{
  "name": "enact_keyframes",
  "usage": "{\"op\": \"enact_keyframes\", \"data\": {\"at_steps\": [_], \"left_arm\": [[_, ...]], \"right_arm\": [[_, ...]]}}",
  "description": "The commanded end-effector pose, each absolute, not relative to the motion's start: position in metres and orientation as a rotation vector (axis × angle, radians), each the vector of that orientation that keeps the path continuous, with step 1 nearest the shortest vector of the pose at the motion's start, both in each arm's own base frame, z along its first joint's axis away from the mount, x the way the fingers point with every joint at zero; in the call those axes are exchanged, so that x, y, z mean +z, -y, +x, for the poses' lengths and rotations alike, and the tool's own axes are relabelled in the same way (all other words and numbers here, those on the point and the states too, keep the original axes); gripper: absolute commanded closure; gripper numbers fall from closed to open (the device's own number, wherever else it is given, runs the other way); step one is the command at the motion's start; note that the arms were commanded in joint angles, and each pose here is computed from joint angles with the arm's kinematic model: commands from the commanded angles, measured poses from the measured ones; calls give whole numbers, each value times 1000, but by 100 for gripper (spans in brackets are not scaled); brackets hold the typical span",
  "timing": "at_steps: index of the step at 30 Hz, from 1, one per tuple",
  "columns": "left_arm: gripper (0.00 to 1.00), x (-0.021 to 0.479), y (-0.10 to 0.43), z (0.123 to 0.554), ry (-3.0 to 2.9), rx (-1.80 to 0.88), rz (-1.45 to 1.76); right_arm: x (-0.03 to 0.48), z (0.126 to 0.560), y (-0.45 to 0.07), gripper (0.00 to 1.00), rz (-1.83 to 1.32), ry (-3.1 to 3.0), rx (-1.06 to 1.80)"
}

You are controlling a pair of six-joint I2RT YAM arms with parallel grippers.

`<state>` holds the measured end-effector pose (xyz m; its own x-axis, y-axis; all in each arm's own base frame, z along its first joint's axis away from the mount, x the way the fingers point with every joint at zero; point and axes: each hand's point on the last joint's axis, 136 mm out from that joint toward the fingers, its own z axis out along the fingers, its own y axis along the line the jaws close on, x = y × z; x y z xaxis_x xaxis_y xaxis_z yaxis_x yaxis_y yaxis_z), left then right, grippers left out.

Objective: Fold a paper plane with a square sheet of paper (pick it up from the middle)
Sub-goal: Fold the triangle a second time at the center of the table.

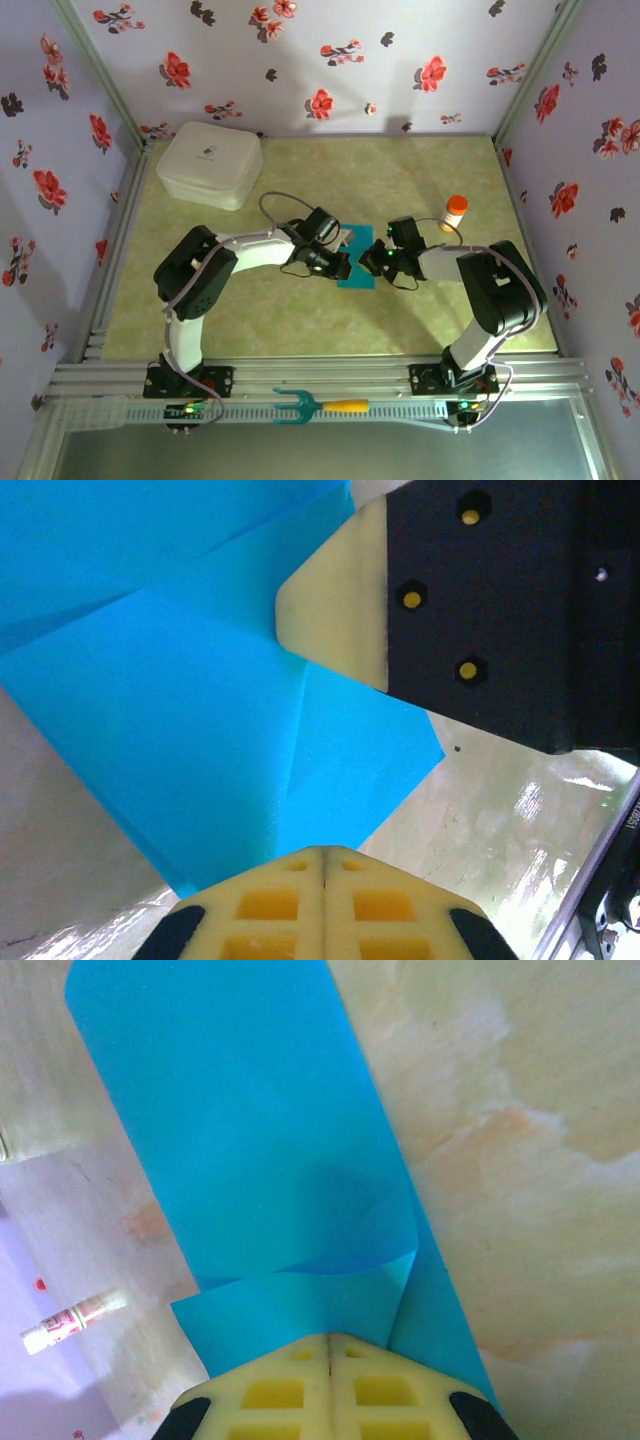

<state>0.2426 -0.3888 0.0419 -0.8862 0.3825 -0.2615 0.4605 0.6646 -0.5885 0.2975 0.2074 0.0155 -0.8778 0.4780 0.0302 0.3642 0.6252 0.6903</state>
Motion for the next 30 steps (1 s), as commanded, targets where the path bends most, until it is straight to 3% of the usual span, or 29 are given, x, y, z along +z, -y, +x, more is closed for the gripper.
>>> {"op": "enact_keyframes", "data": {"at_steps": [1, 30], "left_arm": [[97, 40, 393, 240, -2779, -1079, 703], [97, 11, 358, 221, -2955, -1017, 524]], "right_arm": [[-18, 275, -188, 100, 786, -2808, 915], [-20, 273, -187, 100, 774, -2824, 894]]}}
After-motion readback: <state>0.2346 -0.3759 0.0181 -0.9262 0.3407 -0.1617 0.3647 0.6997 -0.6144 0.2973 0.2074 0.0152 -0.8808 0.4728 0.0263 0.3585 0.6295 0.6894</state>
